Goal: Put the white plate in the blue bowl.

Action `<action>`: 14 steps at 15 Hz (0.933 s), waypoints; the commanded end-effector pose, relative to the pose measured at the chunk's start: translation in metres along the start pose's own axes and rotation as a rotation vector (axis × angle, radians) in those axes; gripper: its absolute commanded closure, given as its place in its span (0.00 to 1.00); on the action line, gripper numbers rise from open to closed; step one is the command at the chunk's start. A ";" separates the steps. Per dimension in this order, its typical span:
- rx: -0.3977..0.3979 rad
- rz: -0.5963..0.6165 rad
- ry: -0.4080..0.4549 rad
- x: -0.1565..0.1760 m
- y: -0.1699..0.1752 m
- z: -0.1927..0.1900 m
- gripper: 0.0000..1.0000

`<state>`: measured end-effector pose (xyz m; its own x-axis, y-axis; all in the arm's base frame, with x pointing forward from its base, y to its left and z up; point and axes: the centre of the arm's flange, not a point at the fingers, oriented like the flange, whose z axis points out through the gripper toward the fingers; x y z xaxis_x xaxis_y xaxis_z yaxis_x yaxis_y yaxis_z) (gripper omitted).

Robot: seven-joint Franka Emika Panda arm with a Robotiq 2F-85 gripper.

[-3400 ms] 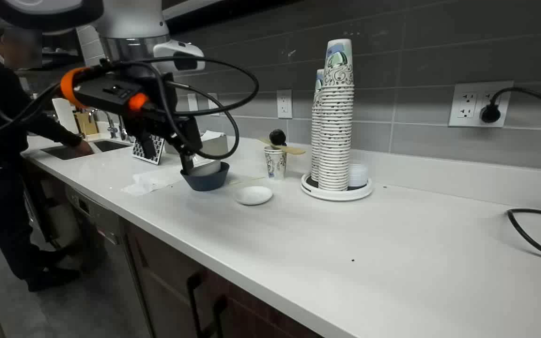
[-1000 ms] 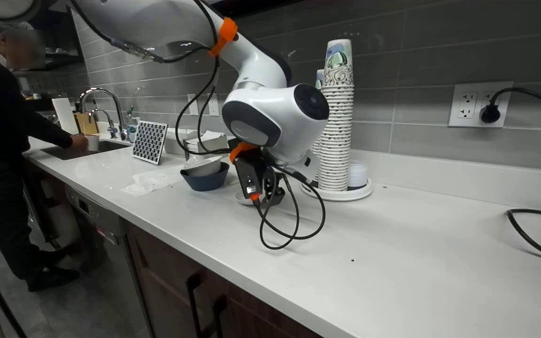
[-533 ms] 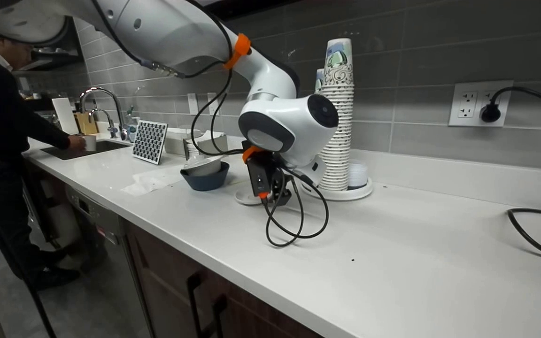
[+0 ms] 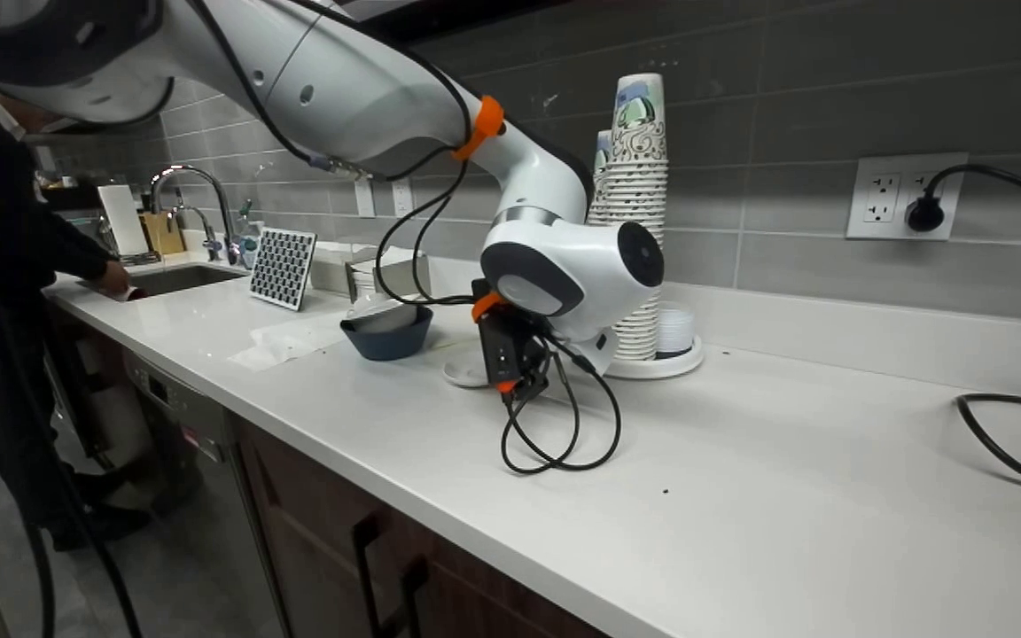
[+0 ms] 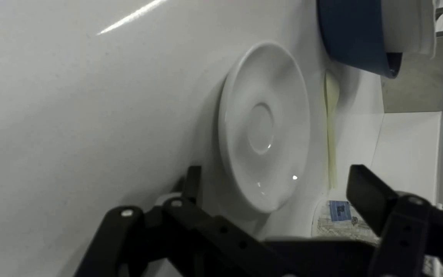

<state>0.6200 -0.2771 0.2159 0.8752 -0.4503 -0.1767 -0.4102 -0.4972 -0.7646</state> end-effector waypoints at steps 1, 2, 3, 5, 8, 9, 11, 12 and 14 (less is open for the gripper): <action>0.027 0.018 -0.022 0.021 0.005 0.004 0.28; 0.024 0.022 -0.020 0.022 0.005 0.006 0.33; 0.017 0.023 -0.014 0.022 0.005 0.009 0.39; 0.002 0.019 -0.009 0.023 0.005 0.014 0.46; -0.023 0.016 -0.005 0.024 0.005 0.017 0.58; -0.035 0.015 -0.003 0.024 0.005 0.018 0.65; -0.051 0.015 0.007 0.026 0.006 0.019 0.73; -0.059 0.014 0.014 0.026 0.007 0.019 0.80; -0.072 0.018 0.025 0.027 0.009 0.019 0.95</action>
<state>0.6343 -0.2789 0.2001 0.8702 -0.4613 -0.1733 -0.4223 -0.5169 -0.7447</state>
